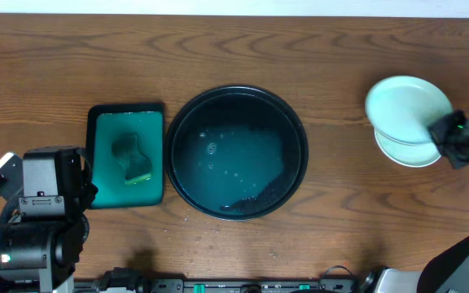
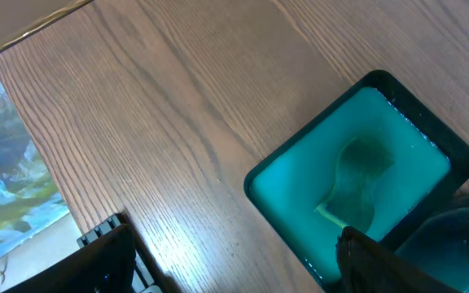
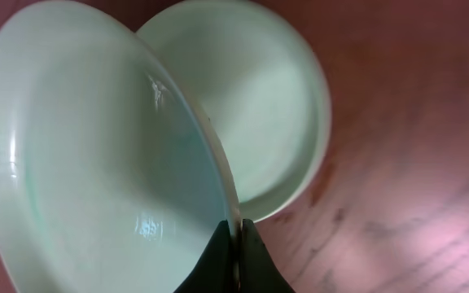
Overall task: Clean dirty plates on tray and stack at the side
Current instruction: 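Carry the plate right and set it on the plate stack, then open the right gripper and release the plate on the stack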
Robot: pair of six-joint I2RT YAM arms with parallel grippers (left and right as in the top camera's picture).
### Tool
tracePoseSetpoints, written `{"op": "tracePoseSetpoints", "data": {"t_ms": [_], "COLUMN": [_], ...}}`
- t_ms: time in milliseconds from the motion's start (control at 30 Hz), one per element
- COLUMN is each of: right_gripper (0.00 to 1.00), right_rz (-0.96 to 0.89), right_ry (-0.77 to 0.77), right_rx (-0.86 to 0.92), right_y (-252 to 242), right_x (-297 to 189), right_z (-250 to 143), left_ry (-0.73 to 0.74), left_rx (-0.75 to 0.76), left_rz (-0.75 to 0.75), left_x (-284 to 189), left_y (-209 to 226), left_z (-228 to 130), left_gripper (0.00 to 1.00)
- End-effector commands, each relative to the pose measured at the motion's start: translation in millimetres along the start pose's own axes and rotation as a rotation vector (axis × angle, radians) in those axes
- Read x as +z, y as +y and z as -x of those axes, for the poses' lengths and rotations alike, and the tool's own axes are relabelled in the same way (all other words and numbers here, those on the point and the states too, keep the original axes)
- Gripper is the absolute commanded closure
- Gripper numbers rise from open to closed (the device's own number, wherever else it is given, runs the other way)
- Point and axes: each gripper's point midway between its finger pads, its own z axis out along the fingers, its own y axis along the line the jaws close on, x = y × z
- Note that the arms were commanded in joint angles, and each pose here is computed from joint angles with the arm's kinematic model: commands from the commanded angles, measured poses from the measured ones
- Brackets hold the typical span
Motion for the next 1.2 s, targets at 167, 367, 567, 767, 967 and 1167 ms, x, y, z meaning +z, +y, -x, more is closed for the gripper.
{"op": "tracePoseSetpoints", "data": {"t_ms": [167,367,567,767,967,1167], "right_gripper": [0.99,0.99,0.99,0.99,0.99,0.75], "right_rz": [-0.147,-0.205,-0.244,-0.205,-0.142,-0.117], "right_ry": [-0.027,0.044,0.132,0.195,0.186,0.192], "right_rx": [0.223,0.236,0.236,0.207,0.127,0.042], "right_y": [-66,-79,-85,-75,-47,-21], "right_x": [7,33,64,87,94,98], "right_z": [31,22,8,-2,-6,-21], "left_ry": [-0.009,-0.009,-0.009,-0.009,-0.009,-0.009], "left_rx": [-0.005,-0.005,-0.005,-0.005,-0.005,-0.005], "left_rz": [0.022,0.022,0.022,0.022,0.022,0.022], "left_x": [1,1,1,1,1,1], "left_y": [3,3,3,3,3,3], "left_z": [2,2,2,2,2,2], "left_gripper": [0.20,0.20,0.20,0.20,0.20,0.20]}}
